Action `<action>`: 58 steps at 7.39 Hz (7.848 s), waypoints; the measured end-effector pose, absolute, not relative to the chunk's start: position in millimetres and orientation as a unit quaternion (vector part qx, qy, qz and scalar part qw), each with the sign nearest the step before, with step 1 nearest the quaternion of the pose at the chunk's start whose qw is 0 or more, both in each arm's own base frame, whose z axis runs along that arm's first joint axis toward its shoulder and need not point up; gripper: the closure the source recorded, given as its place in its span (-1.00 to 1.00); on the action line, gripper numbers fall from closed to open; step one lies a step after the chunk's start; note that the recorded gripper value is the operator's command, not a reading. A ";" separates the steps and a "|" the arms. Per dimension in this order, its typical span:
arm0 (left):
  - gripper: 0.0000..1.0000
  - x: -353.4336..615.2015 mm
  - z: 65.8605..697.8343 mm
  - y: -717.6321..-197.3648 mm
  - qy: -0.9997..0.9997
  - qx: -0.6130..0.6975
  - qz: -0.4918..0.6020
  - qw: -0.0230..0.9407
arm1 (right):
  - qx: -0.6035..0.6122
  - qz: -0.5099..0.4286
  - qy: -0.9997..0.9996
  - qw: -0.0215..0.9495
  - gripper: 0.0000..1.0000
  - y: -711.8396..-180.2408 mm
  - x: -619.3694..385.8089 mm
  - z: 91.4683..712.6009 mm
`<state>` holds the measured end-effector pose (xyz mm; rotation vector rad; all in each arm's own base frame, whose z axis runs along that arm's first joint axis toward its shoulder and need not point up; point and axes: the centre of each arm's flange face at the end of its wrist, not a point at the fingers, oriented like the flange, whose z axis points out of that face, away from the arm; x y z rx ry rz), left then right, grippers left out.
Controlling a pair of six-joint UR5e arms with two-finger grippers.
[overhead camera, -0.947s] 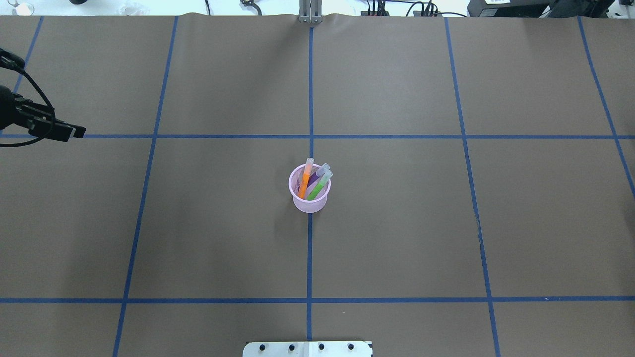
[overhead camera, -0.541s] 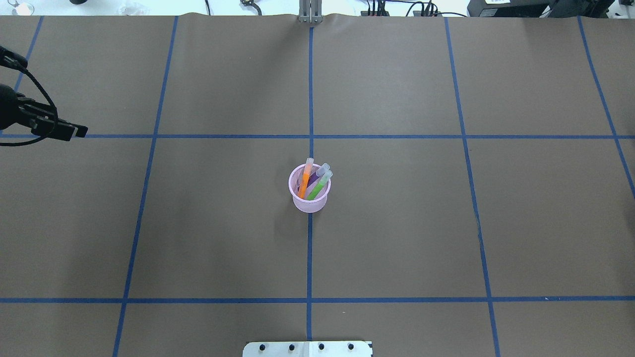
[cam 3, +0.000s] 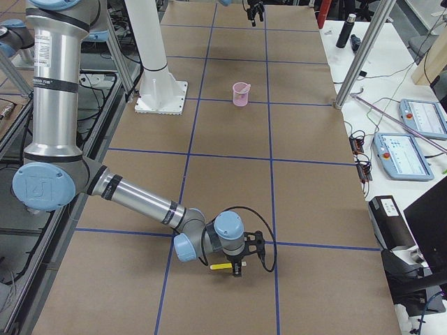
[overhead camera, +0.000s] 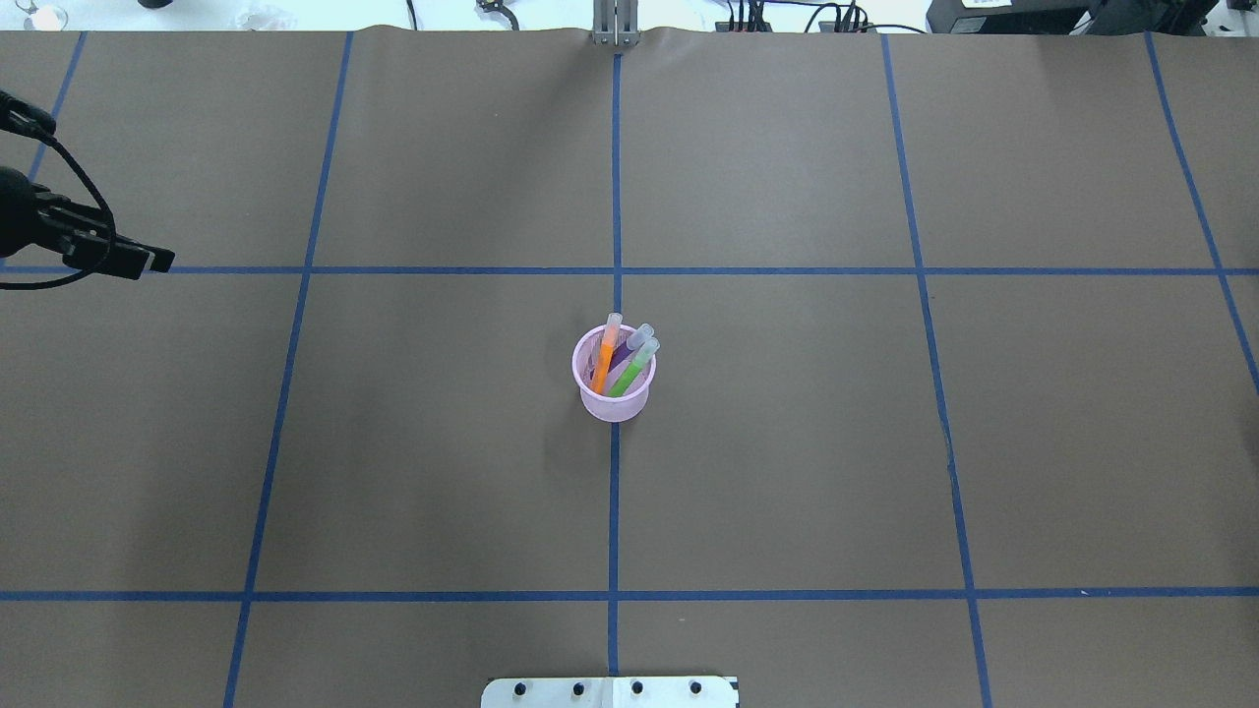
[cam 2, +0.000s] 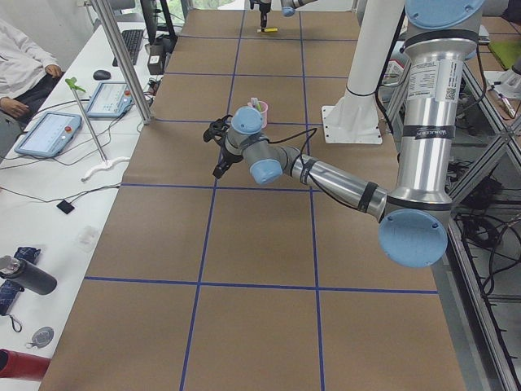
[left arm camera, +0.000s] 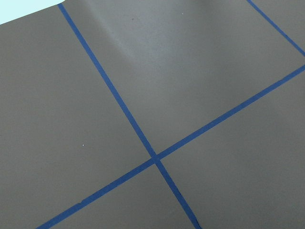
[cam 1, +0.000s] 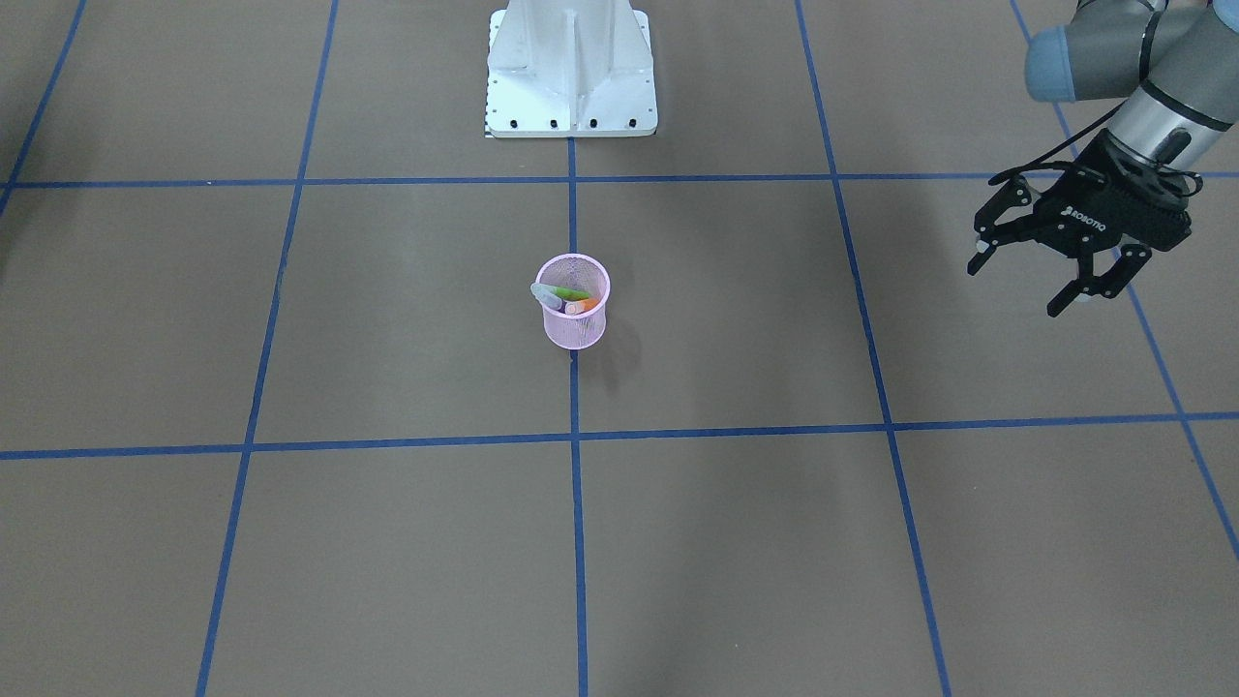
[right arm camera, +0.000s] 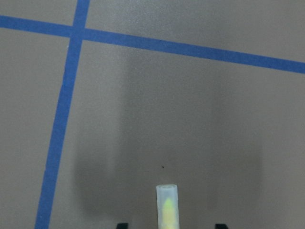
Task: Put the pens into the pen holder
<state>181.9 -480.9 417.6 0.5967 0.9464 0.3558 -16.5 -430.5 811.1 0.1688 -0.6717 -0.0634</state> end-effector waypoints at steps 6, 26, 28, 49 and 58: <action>-0.99 181.9 418.6 -480.9 0.446 0.281 0.168 0.833 | 0.077 -0.037 -0.325 0.942 0.88 -428.7 -23.5 815.5; -0.99 -48.4 564.9 -480.8 0.332 0.073 0.043 0.940 | 0.307 0.257 -0.440 0.804 1.00 -552.4 -193.1 356.4; -0.99 -47.8 565.4 -481.0 0.336 0.072 0.043 0.938 | 0.325 0.286 -0.425 0.795 1.00 -529.8 -277.4 282.2; -0.99 -44.5 579.0 -489.7 0.337 0.068 0.046 0.938 | 0.459 0.223 -0.472 0.719 -0.97 -357.5 -518.4 144.4; -0.99 -47.9 633.8 -479.3 0.336 0.016 0.025 0.941 | 0.151 -0.066 -0.356 0.920 -0.98 -597.7 -192.4 335.3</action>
